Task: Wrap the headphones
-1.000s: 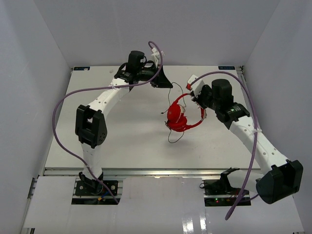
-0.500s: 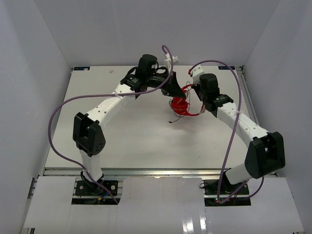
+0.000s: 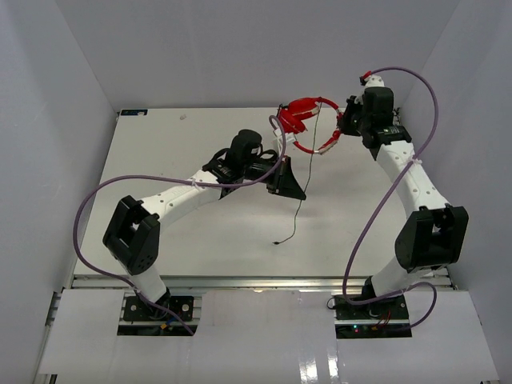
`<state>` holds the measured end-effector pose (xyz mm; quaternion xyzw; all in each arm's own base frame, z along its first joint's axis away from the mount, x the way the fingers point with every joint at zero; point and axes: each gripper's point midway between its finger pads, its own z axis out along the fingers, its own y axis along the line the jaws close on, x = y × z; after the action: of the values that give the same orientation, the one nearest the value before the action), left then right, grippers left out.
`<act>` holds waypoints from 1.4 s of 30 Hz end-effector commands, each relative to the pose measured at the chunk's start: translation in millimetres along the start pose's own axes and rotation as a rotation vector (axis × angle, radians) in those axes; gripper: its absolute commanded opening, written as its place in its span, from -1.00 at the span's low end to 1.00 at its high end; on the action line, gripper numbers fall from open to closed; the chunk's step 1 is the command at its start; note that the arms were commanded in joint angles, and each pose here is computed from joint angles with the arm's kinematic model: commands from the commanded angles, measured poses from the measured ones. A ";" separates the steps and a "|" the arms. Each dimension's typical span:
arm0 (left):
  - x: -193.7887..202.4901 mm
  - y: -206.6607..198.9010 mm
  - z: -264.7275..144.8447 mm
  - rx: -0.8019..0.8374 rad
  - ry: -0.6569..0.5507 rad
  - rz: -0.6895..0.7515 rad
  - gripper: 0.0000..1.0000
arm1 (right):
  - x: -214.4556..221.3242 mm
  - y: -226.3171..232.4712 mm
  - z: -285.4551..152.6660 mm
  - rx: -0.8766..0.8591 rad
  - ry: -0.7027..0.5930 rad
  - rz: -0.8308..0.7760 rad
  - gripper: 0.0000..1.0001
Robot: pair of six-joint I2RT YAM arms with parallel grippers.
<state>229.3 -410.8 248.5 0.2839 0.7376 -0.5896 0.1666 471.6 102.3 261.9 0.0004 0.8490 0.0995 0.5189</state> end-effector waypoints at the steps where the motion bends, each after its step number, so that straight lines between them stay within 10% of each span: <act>1: -9.9 -16.2 -4.9 0.049 -0.082 0.078 -1.00 | -35.1 37.6 -20.3 -0.294 -0.013 0.258 -0.85; 8: 1.7 30.4 8.9 0.007 -0.052 0.057 -1.00 | -63.3 42.1 -63.4 -0.656 -0.003 0.410 -0.85; 19: -42.4 61.3 -52.2 -0.053 -0.165 0.182 -1.00 | -59.9 55.1 -130.8 -0.920 -0.141 0.040 -0.85; 33: -94.3 86.2 -91.8 -0.076 -0.171 0.122 -1.00 | -10.9 24.9 -107.1 -0.418 -0.197 -0.872 -0.85; 42: -99.7 60.0 -93.6 -0.031 -0.168 0.074 -1.00 | -4.6 13.7 -77.1 -0.200 -0.188 -0.854 -0.85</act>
<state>365.8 -332.1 246.6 0.2455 0.7397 -0.5714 0.2571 374.5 120.9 275.3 -0.4454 0.7143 0.0462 0.5379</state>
